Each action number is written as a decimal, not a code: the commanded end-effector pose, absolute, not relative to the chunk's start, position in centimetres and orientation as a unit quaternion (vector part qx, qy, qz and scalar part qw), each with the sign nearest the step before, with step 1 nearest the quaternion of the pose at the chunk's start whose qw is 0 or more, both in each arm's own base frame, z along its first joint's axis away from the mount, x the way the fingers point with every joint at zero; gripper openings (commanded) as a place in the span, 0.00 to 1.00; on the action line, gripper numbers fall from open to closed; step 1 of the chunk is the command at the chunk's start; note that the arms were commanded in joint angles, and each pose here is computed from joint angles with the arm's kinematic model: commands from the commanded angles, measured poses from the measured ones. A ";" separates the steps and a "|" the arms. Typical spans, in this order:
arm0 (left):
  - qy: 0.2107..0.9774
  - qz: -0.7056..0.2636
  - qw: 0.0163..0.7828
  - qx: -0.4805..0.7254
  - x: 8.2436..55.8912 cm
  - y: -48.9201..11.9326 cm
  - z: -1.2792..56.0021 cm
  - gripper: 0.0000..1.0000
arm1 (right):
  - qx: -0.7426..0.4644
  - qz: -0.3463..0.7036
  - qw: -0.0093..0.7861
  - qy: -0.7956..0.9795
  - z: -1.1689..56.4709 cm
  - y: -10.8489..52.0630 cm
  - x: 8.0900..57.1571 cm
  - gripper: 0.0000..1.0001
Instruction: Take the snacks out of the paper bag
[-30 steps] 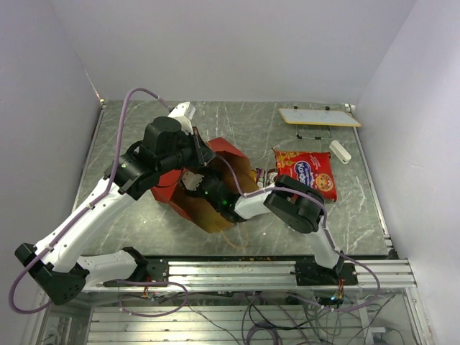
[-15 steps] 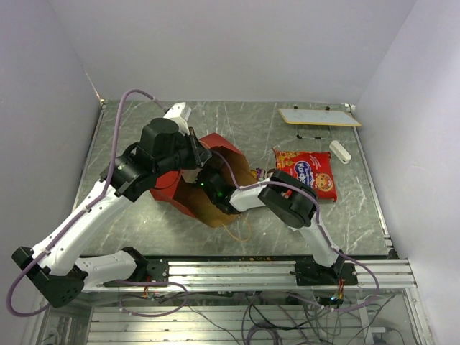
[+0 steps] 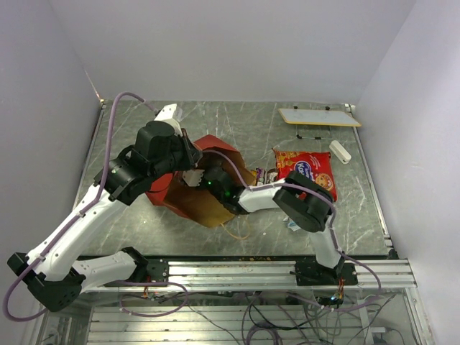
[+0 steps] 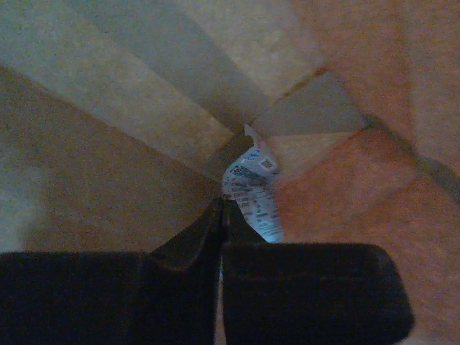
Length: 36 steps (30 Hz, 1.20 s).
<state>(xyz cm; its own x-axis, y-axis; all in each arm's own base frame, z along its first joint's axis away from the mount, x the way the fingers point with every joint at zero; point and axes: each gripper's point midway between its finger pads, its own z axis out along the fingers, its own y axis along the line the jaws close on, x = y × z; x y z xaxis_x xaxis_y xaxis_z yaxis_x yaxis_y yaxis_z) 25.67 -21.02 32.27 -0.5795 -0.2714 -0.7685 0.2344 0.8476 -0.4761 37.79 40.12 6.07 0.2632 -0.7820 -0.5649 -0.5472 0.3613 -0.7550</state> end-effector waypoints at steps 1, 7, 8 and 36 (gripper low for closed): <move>0.842 -0.261 0.471 -0.025 26.0 -20.0 32.6 0.07 | -0.575 -0.049 0.608 0.545 10.6 41.2 36.0 0.00; 0.841 -0.262 0.473 -0.026 26.1 -20.0 32.8 0.07 | -0.617 0.032 0.596 0.513 11.0 41.5 31.8 0.00; 0.841 -0.262 0.473 -0.027 26.1 -20.0 32.7 0.07 | -0.623 0.048 0.594 0.508 11.0 41.6 31.0 0.00; 0.833 -0.277 0.476 -0.053 27.6 -20.4 34.7 0.07 | -0.512 0.092 0.681 0.515 32.7 31.3 24.6 0.00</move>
<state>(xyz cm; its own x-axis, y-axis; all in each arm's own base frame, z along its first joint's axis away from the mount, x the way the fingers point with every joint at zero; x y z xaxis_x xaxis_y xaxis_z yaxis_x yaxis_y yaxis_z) 26.84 -20.26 31.78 -0.5803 -0.2962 -0.7586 0.1697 0.8671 -0.4684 22.67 34.49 26.52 0.4177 -0.3480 -0.8393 -0.7854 0.3263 -0.5261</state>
